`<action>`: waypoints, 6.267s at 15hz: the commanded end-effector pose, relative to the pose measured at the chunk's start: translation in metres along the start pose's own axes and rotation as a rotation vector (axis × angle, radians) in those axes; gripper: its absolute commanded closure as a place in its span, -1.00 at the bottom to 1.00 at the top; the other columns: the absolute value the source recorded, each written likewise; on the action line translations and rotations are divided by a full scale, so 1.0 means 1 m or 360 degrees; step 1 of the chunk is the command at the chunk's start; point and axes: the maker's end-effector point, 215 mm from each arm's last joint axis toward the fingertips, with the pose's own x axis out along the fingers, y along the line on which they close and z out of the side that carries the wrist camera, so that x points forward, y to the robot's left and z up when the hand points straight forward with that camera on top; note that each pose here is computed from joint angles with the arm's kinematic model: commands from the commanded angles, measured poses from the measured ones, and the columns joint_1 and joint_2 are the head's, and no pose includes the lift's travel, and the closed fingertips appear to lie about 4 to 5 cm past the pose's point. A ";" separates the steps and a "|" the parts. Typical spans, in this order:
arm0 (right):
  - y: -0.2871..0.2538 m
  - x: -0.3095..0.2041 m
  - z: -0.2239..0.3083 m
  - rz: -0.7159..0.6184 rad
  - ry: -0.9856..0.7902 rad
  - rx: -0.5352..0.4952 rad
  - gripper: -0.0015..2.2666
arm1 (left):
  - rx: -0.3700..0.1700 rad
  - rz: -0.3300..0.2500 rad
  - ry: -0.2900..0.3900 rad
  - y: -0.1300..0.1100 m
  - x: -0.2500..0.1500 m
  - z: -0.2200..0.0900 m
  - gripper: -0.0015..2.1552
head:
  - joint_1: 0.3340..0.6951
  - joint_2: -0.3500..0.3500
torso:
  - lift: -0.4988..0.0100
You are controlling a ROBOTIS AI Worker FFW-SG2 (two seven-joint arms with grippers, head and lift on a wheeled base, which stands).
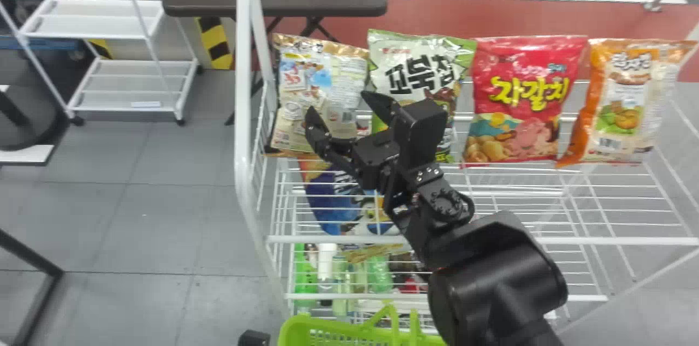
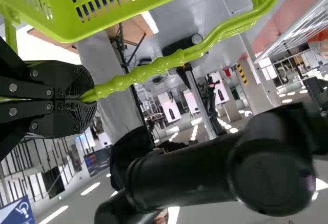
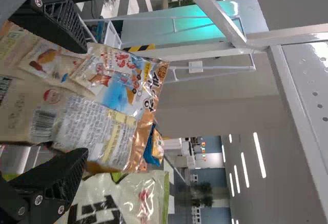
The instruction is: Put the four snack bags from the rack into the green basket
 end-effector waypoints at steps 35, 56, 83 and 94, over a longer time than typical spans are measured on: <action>-0.047 -0.347 -0.072 -0.0001 0.1092 0.0030 0.98 | 0.0207 0.0098 -0.0187 0.023 -0.015 0.025 0.88 | 1.00 -1.00 | 0.93; -0.017 -0.309 -0.099 0.0181 0.0842 0.0405 -0.95 | 0.0194 0.0070 -0.0164 0.014 -0.007 0.014 0.88 | 1.00 -1.00 | 0.93; -0.118 -0.043 -0.043 -0.0573 0.0386 -0.0120 0.82 | 0.0179 0.0016 -0.0108 0.018 -0.015 0.016 0.88 | 1.00 -0.47 | 0.93; -0.098 -0.160 -0.024 -0.0504 0.0513 -0.0049 0.83 | 0.0184 0.0029 -0.0128 0.017 -0.017 0.019 0.88 | 1.00 -0.64 | 0.93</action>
